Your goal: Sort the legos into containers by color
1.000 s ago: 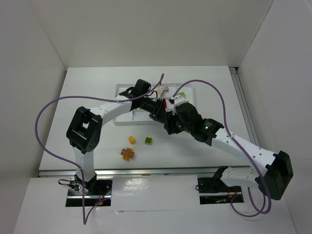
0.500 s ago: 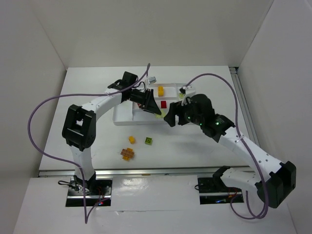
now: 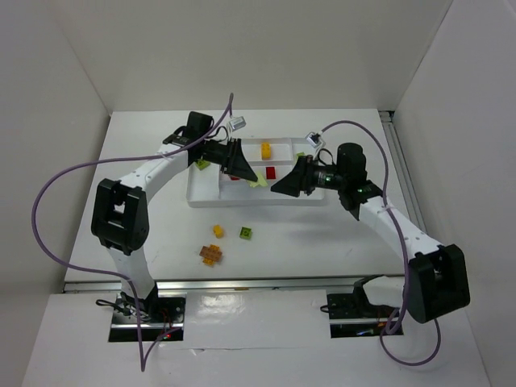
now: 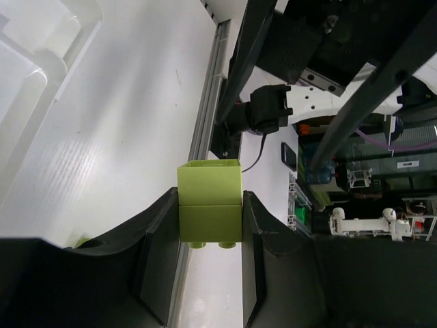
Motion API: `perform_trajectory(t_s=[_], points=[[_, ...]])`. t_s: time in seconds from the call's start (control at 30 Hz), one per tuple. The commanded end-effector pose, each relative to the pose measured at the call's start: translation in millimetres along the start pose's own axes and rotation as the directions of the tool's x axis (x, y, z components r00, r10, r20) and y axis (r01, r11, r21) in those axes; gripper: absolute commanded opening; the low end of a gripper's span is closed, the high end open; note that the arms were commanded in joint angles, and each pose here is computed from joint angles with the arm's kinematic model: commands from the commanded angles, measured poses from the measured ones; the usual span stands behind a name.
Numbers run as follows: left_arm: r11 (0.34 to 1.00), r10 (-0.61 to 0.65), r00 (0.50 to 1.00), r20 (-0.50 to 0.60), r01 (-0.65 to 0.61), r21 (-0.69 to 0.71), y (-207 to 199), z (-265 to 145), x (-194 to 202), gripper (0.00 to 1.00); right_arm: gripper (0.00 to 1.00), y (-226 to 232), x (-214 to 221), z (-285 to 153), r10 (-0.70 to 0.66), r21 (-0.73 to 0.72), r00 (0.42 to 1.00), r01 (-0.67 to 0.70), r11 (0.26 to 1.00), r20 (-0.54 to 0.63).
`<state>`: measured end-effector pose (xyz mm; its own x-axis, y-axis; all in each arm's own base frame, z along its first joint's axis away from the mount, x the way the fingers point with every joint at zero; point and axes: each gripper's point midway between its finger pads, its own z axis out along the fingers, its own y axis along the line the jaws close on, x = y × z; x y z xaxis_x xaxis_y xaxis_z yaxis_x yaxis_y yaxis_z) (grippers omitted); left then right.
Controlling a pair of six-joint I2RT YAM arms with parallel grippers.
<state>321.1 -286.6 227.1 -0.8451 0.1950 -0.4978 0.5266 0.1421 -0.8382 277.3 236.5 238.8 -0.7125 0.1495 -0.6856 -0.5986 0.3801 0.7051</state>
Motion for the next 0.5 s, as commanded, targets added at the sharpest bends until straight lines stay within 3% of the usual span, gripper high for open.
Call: perform_trajectory(t_s=[0.0,0.47], points=[[0.991,0.117,0.993,0.015,-0.118,0.064,-28,-7,-7,0.0,0.83,46,-17,3,-0.11,-0.201,0.994,0.113,0.973,0.025],[0.981,0.163,0.986,0.011,-0.164,0.105,-45,-7,-5,0.0,0.85,23,-16,32,-0.111,-0.179,0.993,0.104,0.978,-0.031]])
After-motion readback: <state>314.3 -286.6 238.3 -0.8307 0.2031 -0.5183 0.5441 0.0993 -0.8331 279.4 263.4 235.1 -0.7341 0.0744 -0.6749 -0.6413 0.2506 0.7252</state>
